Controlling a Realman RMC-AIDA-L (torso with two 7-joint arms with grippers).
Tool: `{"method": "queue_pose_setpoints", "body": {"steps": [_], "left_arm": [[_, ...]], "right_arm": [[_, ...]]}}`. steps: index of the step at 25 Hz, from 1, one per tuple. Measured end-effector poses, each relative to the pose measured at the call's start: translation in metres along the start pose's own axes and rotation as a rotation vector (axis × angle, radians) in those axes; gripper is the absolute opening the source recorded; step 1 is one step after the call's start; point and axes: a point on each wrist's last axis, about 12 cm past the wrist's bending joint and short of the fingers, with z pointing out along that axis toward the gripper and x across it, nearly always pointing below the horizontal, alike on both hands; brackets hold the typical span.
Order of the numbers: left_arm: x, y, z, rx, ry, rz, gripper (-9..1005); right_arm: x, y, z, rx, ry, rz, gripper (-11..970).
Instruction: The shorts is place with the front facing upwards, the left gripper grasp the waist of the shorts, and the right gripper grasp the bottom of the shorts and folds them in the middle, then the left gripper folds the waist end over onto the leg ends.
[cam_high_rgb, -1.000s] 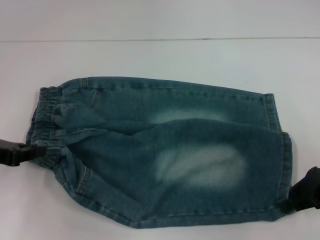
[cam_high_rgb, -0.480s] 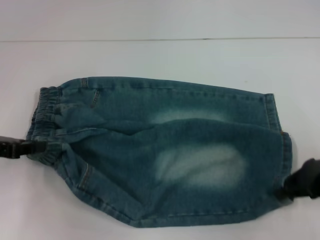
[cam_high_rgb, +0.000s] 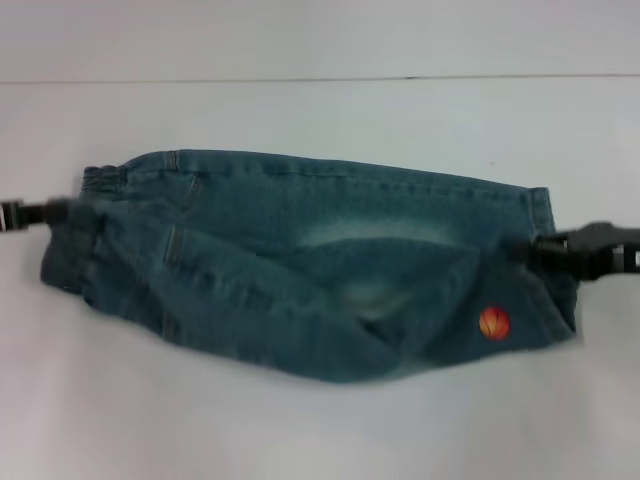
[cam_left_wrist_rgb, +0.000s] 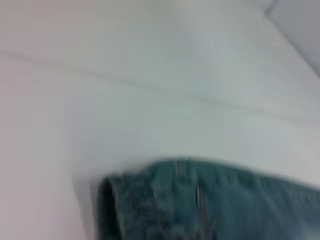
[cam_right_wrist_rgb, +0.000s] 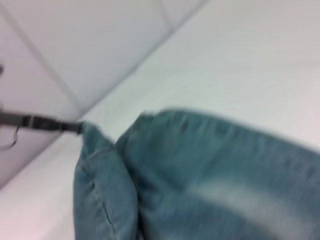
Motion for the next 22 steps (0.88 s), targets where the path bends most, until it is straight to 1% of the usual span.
{"method": "queue_pose_setpoints", "body": {"steps": [2, 8, 10, 12, 16, 22], "left_arm": [[-0.006, 0.0, 0.0, 0.003, -0.074, -0.021, 52], [-0.011, 0.003, 0.007, -0.006, -0.171, -0.066, 52], [-0.012, 0.003, 0.009, -0.01, -0.184, -0.072, 52], [-0.013, 0.004, 0.015, -0.039, -0.234, -0.093, 52], [-0.016, 0.005, 0.018, -0.064, -0.278, -0.096, 52], [-0.018, 0.005, 0.028, -0.092, -0.368, -0.108, 52]], "right_arm": [[0.001, -0.003, 0.001, 0.032, -0.073, 0.012, 43], [0.008, -0.016, 0.008, 0.159, -0.248, 0.05, 43], [0.01, -0.018, 0.014, 0.201, -0.276, 0.054, 43], [0.01, -0.022, 0.019, 0.251, -0.301, 0.053, 43], [0.01, -0.025, 0.029, 0.314, -0.34, 0.041, 43], [0.011, -0.026, 0.042, 0.37, -0.376, 0.036, 43]]}}
